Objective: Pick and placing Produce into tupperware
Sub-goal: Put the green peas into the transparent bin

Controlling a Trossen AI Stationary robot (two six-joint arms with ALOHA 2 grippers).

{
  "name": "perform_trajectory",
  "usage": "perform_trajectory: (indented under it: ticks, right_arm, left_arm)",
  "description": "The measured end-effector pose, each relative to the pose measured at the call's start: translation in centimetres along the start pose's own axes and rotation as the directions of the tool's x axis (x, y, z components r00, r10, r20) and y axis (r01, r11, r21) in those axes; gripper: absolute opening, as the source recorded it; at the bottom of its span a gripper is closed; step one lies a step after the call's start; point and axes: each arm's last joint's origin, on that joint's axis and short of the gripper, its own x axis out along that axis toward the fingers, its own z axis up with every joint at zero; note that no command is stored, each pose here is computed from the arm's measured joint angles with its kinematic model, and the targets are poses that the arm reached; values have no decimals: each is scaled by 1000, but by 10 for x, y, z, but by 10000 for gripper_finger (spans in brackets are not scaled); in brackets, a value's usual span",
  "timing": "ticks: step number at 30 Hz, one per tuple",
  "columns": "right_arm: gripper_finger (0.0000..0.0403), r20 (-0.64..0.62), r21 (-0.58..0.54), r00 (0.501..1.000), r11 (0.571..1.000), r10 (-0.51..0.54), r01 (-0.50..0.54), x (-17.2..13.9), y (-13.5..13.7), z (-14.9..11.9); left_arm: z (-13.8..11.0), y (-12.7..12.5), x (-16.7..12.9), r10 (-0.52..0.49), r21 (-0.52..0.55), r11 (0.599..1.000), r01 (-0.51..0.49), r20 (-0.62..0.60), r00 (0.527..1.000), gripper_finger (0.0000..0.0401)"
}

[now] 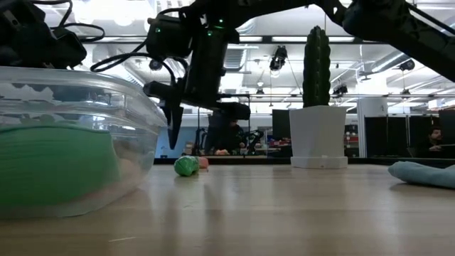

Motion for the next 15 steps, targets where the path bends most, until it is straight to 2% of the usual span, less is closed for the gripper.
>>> perform_trajectory:
  ticks: [6, 10, 15]
  right_arm:
    - [250, 27, 12, 999, 999, 30, -30, 3, 3, 2]
    - [248, 19, 53, 999, 998, 33, -34, 11, 2, 0]
    - [258, -14, 81, 1000, 997, -10, 11, 24, -5, -5]
  left_arm:
    - [0, 0, 0, 0, 0, 1000, 0, 0, 1000, 246]
    - [0, 0, 0, 0, 0, 1000, 0, 0, 1000, 246]
    - [0, 0, 0, 0, 0, 1000, 0, 0, 1000, 246]
